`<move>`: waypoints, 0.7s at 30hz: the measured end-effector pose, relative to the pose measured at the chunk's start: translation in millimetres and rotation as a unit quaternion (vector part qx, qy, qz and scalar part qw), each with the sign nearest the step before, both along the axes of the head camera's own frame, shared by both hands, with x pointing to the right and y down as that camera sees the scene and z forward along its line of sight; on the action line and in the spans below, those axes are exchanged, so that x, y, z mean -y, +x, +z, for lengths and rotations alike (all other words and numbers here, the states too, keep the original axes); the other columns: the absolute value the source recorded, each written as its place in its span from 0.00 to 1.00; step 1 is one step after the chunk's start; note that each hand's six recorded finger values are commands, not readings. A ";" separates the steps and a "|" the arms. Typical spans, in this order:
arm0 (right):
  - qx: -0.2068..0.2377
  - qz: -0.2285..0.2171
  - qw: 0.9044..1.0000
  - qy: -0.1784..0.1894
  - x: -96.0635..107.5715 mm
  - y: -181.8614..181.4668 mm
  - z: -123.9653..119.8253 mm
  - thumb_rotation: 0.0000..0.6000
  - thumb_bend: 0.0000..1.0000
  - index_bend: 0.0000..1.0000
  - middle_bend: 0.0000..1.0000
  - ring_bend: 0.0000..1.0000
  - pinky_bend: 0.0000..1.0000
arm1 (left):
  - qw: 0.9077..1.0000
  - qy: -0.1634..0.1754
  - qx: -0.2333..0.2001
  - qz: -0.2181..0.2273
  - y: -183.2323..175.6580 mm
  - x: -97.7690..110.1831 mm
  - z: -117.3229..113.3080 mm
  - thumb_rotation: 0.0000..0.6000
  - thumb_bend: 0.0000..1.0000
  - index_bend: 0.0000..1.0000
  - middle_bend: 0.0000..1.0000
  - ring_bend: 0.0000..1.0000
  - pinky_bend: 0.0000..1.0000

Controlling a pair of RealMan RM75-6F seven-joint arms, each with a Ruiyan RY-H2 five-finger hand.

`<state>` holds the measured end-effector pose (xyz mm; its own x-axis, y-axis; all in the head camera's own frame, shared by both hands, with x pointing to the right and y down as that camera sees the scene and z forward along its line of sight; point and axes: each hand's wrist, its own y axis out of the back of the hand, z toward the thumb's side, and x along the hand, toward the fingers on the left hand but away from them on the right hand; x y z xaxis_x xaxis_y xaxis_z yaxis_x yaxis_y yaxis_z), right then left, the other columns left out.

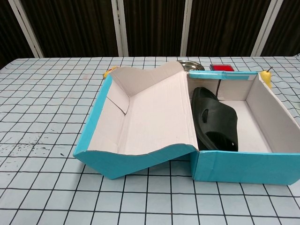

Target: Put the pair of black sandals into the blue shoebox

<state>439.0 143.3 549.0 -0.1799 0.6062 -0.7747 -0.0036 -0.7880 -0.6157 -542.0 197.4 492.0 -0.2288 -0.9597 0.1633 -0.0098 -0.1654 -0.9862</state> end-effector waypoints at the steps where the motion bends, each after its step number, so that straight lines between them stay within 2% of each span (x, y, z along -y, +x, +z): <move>1: -0.002 -0.001 1.000 -0.005 0.1 2.7 3.1 1.00 0.11 0.00 0.00 0.00 0.00 | 1.000 -0.001 0.003 -0.004 -2.3 0.7 0.8 1.00 0.50 0.16 0.03 0.00 0.12; 5: -0.014 -0.011 1.000 -0.017 2.7 13.3 14.5 1.00 0.11 0.00 0.00 0.00 0.00 | 1.000 -0.002 0.015 -0.012 -9.1 4.0 3.5 1.00 0.50 0.16 0.03 0.00 0.12; 13: -0.044 -0.025 0.998 -0.041 -4.5 33.3 30.9 1.00 0.11 0.01 0.00 0.00 0.00 | 1.000 -0.002 0.023 -0.013 -11.2 4.6 4.5 1.00 0.50 0.16 0.03 0.00 0.12; 21: -0.043 -0.002 0.997 -0.066 -13.0 52.0 46.1 1.00 0.11 0.02 0.00 0.00 0.00 | 0.999 -0.007 0.037 -0.016 -9.4 3.5 7.7 1.00 0.50 0.16 0.03 0.00 0.12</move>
